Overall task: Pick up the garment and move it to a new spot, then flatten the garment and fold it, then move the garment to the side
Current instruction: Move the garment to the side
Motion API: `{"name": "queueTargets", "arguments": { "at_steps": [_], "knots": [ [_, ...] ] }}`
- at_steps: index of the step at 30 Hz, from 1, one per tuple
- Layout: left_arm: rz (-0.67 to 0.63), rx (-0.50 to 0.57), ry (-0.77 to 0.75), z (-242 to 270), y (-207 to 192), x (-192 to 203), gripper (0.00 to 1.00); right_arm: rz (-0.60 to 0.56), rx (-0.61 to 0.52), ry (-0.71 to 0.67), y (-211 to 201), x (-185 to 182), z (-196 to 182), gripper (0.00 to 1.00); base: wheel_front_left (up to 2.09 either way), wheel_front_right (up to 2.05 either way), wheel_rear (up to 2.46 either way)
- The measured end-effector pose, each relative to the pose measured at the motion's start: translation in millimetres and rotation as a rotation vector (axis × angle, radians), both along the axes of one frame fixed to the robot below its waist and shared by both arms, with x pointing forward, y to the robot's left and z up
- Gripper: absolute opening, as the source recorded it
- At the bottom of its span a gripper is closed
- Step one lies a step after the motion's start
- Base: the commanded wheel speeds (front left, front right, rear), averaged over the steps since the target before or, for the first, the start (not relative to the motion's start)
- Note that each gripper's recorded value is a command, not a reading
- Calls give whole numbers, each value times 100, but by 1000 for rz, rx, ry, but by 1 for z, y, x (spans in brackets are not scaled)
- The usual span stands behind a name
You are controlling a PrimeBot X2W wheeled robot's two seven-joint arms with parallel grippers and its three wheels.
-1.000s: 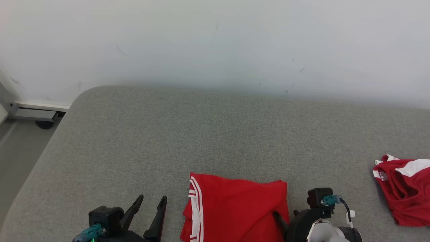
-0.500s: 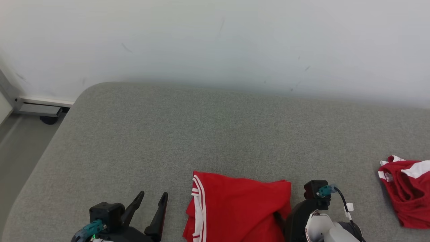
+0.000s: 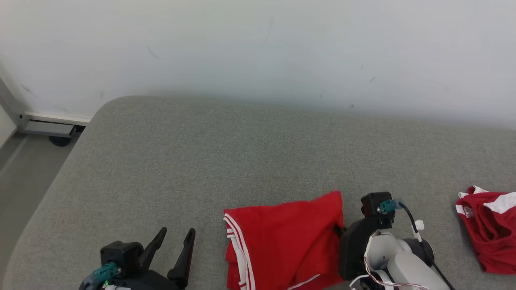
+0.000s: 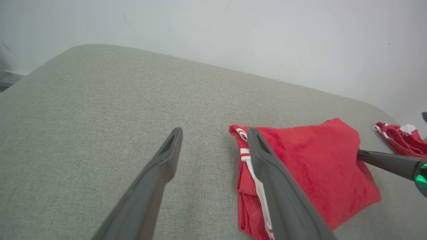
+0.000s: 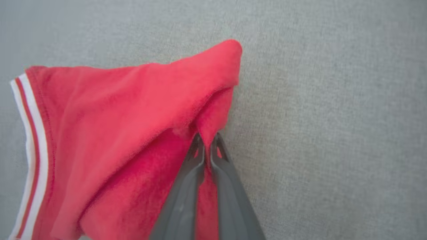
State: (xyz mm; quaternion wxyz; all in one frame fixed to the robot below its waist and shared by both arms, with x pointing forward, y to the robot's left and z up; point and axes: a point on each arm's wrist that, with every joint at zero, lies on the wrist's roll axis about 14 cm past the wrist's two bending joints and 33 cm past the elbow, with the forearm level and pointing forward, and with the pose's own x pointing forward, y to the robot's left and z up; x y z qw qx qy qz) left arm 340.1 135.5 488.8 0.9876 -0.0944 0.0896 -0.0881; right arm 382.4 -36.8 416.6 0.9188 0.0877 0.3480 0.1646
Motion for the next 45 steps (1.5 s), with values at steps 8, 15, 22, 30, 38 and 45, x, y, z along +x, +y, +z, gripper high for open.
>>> {"name": "queueTargets", "arguments": {
  "at_steps": [8,15,22,30,38,45],
  "knots": [
    [-17,-1,-21,5,-5,4,100,-27,-20,-200,-22,26,62,0,0,0,0],
    [-45,-1,-31,8,-15,2,100,-93,-41,-253,-60,36,95,0,0,0,0],
    [-69,-2,-41,10,-23,1,100,-237,-120,-229,-128,46,109,0,0,0,0],
    [-80,-2,-35,8,-26,2,100,-288,-190,-163,-157,43,104,0,0,0,0],
    [-90,-1,-27,7,-28,3,100,-395,-276,-136,-210,40,111,0,0,0,0],
    [-96,6,-22,5,-27,6,100,-460,-305,-120,-238,37,117,0,0,0,0]
  ]
}}
